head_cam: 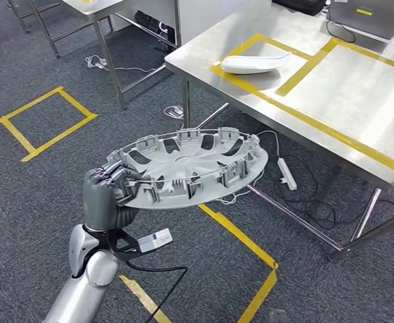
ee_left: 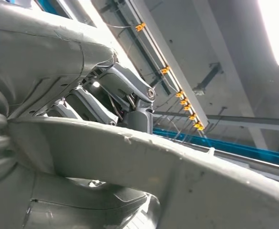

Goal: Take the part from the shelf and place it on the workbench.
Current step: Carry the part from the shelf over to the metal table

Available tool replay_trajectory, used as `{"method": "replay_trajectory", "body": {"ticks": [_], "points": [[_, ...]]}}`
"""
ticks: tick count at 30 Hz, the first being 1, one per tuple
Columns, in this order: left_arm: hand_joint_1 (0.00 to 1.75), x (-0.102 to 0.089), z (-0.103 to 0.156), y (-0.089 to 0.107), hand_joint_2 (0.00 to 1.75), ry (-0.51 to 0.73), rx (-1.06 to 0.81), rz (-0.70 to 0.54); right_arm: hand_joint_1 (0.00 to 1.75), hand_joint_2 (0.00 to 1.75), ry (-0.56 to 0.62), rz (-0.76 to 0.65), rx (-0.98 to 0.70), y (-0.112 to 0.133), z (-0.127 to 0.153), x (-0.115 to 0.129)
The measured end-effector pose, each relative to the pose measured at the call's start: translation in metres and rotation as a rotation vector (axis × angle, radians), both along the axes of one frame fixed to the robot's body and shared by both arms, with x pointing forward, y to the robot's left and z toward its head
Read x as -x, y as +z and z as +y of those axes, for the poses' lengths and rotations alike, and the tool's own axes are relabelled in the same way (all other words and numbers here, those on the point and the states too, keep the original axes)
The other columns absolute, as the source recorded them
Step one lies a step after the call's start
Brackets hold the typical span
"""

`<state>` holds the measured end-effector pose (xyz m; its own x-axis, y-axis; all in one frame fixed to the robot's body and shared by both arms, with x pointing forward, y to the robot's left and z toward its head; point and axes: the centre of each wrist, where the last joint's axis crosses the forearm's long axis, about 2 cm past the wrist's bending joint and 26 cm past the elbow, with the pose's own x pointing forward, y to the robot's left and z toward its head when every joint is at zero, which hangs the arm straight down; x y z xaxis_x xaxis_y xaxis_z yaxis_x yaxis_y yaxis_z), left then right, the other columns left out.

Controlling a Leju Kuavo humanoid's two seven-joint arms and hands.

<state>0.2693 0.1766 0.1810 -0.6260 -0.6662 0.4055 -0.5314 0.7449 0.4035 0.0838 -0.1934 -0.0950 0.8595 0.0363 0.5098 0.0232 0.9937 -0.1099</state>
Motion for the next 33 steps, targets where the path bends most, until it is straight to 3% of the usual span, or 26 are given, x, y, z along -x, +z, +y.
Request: {"method": "replay_trajectory", "body": {"ticks": [33], "points": [[1.75, -0.0042, -0.0034, -0.0018, 1.75, 0.001, -0.020, 0.016, 0.00, 0.00, -0.010, 0.000, -0.022, 0.0004, 0.0011, -0.0015]]}}
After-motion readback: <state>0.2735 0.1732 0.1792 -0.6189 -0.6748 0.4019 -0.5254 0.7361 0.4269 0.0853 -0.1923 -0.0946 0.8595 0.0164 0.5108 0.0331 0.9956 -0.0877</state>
